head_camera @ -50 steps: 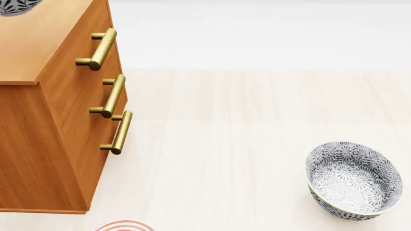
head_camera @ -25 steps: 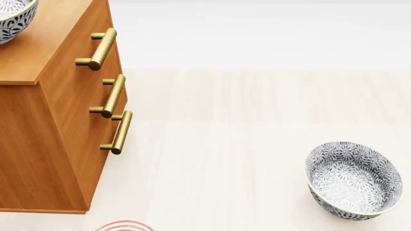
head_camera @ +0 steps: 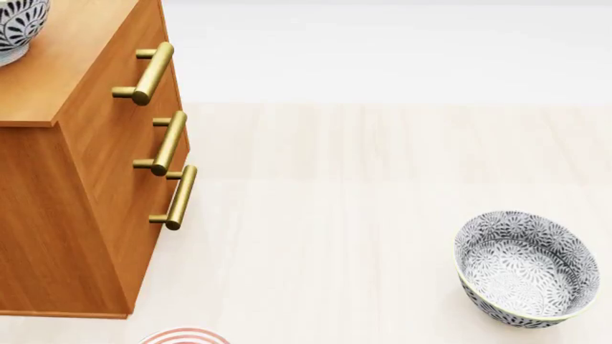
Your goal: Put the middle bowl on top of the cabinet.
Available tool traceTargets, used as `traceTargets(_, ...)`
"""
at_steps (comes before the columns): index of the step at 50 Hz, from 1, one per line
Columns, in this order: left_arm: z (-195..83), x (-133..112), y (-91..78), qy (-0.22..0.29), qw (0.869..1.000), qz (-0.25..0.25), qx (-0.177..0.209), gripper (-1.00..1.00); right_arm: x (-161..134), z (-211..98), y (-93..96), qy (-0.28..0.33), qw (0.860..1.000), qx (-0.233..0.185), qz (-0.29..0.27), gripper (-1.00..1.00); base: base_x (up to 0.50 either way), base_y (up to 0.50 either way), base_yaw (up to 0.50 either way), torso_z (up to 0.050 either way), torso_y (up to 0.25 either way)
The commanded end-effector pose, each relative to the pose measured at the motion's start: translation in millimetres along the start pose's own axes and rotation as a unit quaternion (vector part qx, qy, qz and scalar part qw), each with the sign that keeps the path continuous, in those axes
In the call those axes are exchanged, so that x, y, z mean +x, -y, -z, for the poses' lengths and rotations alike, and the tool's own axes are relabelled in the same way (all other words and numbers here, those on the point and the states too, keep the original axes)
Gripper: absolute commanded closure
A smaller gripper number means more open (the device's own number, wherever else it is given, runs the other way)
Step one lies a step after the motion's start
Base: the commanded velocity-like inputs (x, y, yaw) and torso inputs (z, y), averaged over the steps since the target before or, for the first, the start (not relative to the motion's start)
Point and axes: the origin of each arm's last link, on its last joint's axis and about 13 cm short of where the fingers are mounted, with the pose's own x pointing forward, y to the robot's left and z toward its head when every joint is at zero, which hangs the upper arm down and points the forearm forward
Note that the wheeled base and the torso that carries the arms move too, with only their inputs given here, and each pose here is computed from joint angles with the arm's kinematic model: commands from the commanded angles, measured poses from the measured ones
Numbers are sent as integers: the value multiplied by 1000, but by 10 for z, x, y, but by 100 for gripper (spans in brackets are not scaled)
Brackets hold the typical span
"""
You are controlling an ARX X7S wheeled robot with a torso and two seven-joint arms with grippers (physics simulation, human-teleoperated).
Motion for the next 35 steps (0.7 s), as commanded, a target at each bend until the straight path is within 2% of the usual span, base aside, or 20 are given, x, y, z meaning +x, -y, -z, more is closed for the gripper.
traceTargets(1, -70, -4, -10, 30, 999, 10, 8, -100, 4, 0, -4, -1, 1000, 0, -1, -100, 0, 0, 0, 0, 0)
traceTargets(9, -213, -189, 77, 68, 997, 43, 16, -100, 2, -8, 4, 1, 1000, 0, -2, -100, 0, 0, 0, 0, 0)
traceTargets(11, -241, -202, 84, 92, 995, 39, 19, -100, 3, -7, 6, 1, 1000, 0, -1, -100, 0, 0, 0, 0, 0)
traceTargets(19, -254, -229, 89, 128, 989, 66, 38, -100, 11, 4, 3, 2, 1000, 0, -3, -100, 0, 0, 0, 0, 0)
traceTargets(26, -271, -350, 37, 190, 974, 105, 66, -100, 12, 6, 2, 2, 1000, 0, -4, -100, 0, 0, 0, 0, 0)
traceTargets(28, -261, -377, 19, 191, 973, 112, 68, -100, 12, 4, 1, 2, 1000, -1, -5, -100, 0, 0, 0, 0, 0)
traceTargets(30, -255, -413, 6, 229, 961, 129, 87, -100, 10, 3, 2, 2, 1000, -1, -6, -100, 0, 0, 0, 0, 0)
traceTargets(35, -223, -502, -47, 261, 945, 171, 101, -100, 4, -4, 15, 3, 1000, -1, -5, -100, 0, 0, 0, 0, 0)
